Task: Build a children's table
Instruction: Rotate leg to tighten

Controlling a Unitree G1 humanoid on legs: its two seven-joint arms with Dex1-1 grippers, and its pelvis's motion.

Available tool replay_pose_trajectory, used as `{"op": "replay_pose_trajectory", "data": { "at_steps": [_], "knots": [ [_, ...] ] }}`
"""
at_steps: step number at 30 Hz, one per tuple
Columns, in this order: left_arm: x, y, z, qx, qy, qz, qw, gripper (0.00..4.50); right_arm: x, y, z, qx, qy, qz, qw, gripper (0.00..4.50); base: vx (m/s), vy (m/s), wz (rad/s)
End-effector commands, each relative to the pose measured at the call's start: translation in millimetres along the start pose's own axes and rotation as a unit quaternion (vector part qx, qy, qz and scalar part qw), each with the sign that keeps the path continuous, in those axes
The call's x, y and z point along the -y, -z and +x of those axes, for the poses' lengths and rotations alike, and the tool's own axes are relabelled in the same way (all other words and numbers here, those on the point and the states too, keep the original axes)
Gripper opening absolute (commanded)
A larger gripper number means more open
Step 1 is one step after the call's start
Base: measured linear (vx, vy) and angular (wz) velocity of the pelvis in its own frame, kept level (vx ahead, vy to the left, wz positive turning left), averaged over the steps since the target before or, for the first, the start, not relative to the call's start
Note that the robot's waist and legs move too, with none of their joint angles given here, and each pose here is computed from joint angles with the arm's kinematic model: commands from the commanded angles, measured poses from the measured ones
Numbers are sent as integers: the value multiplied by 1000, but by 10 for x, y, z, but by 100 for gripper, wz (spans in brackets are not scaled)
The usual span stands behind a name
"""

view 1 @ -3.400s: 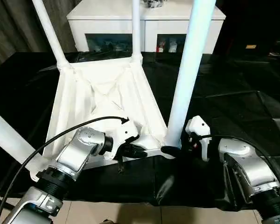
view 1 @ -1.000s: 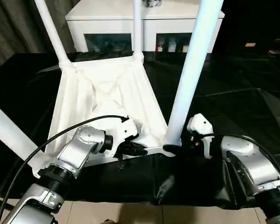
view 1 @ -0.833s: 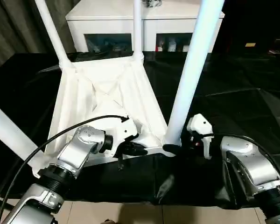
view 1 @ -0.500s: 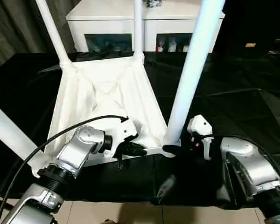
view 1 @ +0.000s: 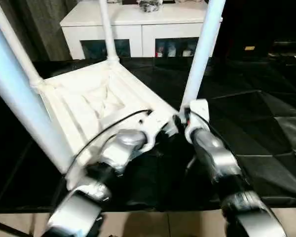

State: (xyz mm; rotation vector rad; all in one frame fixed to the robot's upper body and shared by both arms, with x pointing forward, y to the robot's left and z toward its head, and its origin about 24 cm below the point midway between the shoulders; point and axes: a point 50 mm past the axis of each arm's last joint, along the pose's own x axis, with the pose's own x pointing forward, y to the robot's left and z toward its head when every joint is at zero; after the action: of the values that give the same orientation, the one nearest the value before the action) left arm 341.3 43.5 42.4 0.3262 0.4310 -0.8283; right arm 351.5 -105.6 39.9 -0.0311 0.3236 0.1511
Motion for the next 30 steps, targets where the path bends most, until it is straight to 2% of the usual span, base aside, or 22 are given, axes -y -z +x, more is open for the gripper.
{"op": "replay_pose_trajectory", "data": {
  "at_steps": [1, 2, 3, 6, 7, 9, 11, 14, 16, 18, 19, 20, 23, 27, 30],
  "knots": [
    [-191, -86, -56, 24, -73, 3, 997, 0, -285, 141, -28, -20, -72, 23, 997, 265, 0, 0, 0],
    [-193, -89, -61, 25, -70, 5, 997, 0, -301, 116, -36, -10, -83, 33, 996, 321, 0, 0, 0],
    [-197, -60, -88, 24, -51, 17, 998, 0, -266, 47, -66, 24, -92, 7, 995, 321, 0, 0, 0],
    [-181, -11, -140, 23, -19, 32, 999, 0, -152, 8, -105, 43, -81, -10, 996, 364, 0, 0, 0],
    [-180, 2, -152, 22, -14, 32, 999, 0, -128, 2, -114, 45, -79, -13, 996, 364, 0, 0, 0],
    [-190, 67, -221, 17, 6, 31, 999, 0, 34, -14, -177, 50, -78, -43, 995, 377, 0, 0, 0],
    [-215, 154, -294, 8, 28, 44, 999, 0, 186, -10, -292, 47, -114, -79, 989, 406, 0, 0, 0],
    [-207, 245, -394, -3, 74, 64, 995, 0, 351, 12, -462, 39, -164, -124, 978, 406, 0, 0, 0],
    [-174, 285, -456, -10, 114, 84, 990, 0, 406, 21, -539, 37, -193, -139, 970, 406, 0, 0, 0],
    [-107, 330, -561, -13, 181, 80, 980, 0, 428, 20, -689, 39, -270, -138, 952, 406, 0, 0, 0],
    [-103, 331, -567, -13, 184, 80, 980, 0, 428, 20, -698, 39, -275, -137, 951, 406, 0, 0, 0],
    [-60, 323, -631, -3, 224, 81, 971, 0, 434, 24, -789, 35, -318, -139, 937, 406, 0, 0, 0],
    [-10, 293, -743, 6, 278, 77, 957, 0, 480, 45, -949, 17, -387, -138, 912, 406, 0, 0, 0],
    [-30, 271, -753, 6, 278, 82, 957, 0, 493, 70, -953, 5, -407, -144, 902, 406, 0, 0, 0],
    [-42, 263, -757, 4, 274, 81, 958, 0, 502, 135, -911, -17, -410, -170, 896, 406, 0, 0, 0]
  ]
}}
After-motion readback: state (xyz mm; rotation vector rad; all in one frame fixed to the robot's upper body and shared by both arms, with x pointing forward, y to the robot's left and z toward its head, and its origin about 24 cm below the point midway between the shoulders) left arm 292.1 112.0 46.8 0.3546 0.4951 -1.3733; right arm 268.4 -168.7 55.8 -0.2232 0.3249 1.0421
